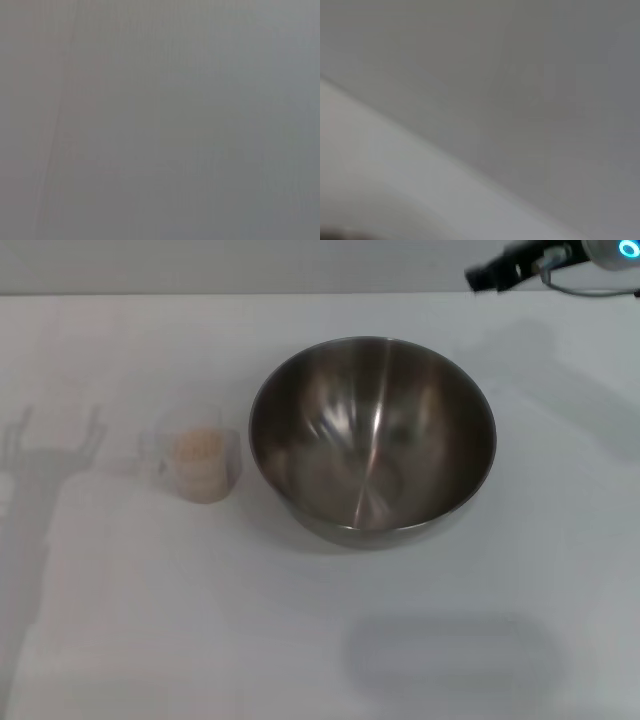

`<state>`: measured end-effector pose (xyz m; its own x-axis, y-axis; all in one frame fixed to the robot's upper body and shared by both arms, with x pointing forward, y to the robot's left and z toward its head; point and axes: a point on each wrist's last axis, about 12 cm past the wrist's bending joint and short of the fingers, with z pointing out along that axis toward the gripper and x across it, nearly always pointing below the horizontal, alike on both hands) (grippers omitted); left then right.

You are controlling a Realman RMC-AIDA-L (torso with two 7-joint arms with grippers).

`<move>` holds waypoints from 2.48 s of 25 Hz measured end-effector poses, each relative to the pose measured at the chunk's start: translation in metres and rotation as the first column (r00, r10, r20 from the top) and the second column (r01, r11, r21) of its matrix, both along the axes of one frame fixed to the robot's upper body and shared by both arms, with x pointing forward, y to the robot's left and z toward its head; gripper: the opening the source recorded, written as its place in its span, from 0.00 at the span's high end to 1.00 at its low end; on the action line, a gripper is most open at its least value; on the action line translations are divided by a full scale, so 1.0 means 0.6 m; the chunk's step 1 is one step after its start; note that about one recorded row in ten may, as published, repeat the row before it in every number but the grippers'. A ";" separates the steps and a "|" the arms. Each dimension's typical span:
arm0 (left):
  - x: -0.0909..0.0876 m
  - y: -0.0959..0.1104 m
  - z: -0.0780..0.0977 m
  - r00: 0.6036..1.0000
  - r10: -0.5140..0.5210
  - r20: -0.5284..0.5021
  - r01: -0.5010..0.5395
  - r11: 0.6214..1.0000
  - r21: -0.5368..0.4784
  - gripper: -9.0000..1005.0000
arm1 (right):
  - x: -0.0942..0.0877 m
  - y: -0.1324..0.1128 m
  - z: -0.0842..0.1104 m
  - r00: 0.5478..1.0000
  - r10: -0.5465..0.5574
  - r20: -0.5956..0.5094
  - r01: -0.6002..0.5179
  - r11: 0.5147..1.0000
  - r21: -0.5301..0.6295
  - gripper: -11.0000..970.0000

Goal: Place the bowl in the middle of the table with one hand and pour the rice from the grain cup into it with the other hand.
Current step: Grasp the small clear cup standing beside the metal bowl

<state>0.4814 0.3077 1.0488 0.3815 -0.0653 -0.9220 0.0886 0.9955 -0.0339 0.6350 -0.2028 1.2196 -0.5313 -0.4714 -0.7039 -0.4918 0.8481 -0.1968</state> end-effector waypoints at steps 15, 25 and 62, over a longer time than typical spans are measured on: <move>0.002 -0.001 -0.005 1.000 0.002 -0.028 -0.002 1.000 -0.001 0.16 | -0.064 -0.010 -0.080 0.635 -0.103 0.766 -0.046 0.984 0.170 0.46; -0.034 -0.015 -0.024 0.998 -0.021 -0.067 0.023 0.999 0.034 0.16 | -0.097 -0.084 -0.195 0.475 -0.353 0.806 -0.113 0.884 0.454 0.46; -0.105 -0.177 -0.082 0.871 0.109 -0.479 -0.057 0.991 0.122 0.16 | -0.124 -0.126 -0.214 0.471 -0.329 0.819 -0.085 0.907 0.413 0.46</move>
<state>0.4185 0.2016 0.9994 -0.1143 0.0494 -0.9922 0.0041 0.9988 0.0493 0.5608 -0.2782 1.0909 0.4084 -0.0669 -0.9103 -0.1309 0.9827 -0.1310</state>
